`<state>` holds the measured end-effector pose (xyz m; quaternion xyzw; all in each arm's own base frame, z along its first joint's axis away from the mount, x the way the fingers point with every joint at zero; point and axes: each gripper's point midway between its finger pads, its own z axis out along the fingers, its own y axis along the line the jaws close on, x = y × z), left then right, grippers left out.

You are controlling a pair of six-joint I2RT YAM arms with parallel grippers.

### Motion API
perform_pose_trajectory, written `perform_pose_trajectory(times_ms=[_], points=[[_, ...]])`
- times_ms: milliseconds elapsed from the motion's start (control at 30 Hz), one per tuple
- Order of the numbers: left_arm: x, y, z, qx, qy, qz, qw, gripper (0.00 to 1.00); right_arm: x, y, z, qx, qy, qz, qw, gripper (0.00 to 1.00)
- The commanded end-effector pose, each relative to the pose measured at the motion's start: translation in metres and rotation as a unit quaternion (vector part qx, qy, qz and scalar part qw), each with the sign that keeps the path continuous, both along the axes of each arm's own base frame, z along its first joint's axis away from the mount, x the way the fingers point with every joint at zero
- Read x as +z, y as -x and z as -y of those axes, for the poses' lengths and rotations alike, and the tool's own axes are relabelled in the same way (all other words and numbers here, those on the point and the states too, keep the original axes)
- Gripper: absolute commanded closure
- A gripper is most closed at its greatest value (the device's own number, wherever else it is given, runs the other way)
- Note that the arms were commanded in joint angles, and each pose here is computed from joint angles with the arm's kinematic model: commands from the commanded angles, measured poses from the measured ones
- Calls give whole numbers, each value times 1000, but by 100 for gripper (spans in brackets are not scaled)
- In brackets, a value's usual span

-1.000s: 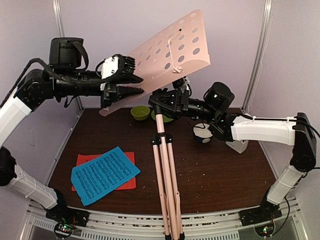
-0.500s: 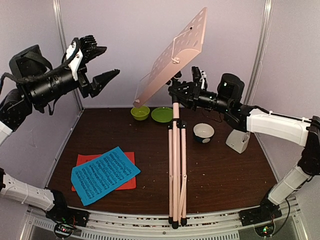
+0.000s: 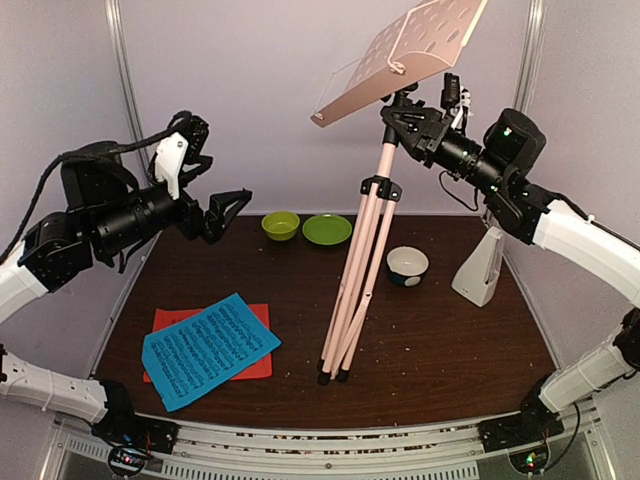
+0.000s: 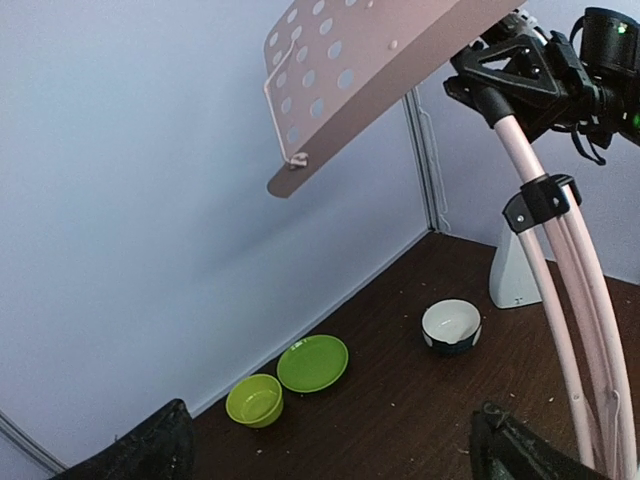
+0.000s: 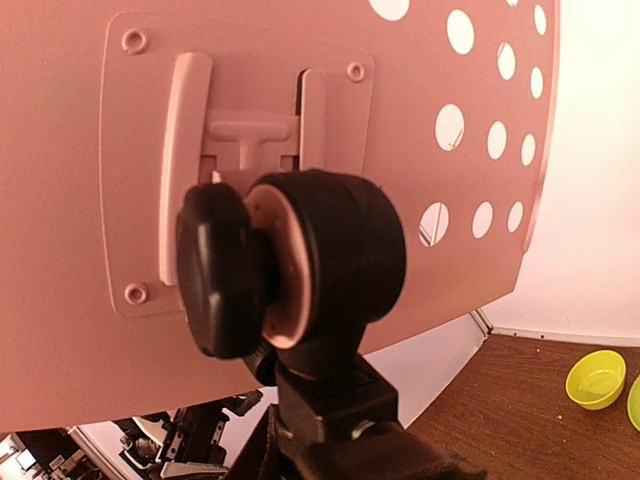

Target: Set up the instrument practice props

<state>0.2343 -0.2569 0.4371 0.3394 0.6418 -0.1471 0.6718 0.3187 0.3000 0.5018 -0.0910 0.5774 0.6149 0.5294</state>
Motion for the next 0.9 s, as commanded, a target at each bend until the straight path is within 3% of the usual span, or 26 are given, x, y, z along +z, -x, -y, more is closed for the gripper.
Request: perform_pose_trajectory(times_ms=[0, 200, 400, 867], points=[[-18, -7, 8, 8, 65, -74, 995, 2, 127, 77, 50, 11, -131, 191, 973, 100], [-32, 17, 58, -127, 86, -109, 982, 2, 141, 99, 55, 34, -143, 232, 962, 100], [-42, 36, 100, -186, 94, -122, 970, 5, 154, 110, 60, 32, -146, 255, 955, 100], [-50, 36, 166, -218, 95, -148, 960, 40, 156, 119, 51, 40, -150, 264, 952, 100]])
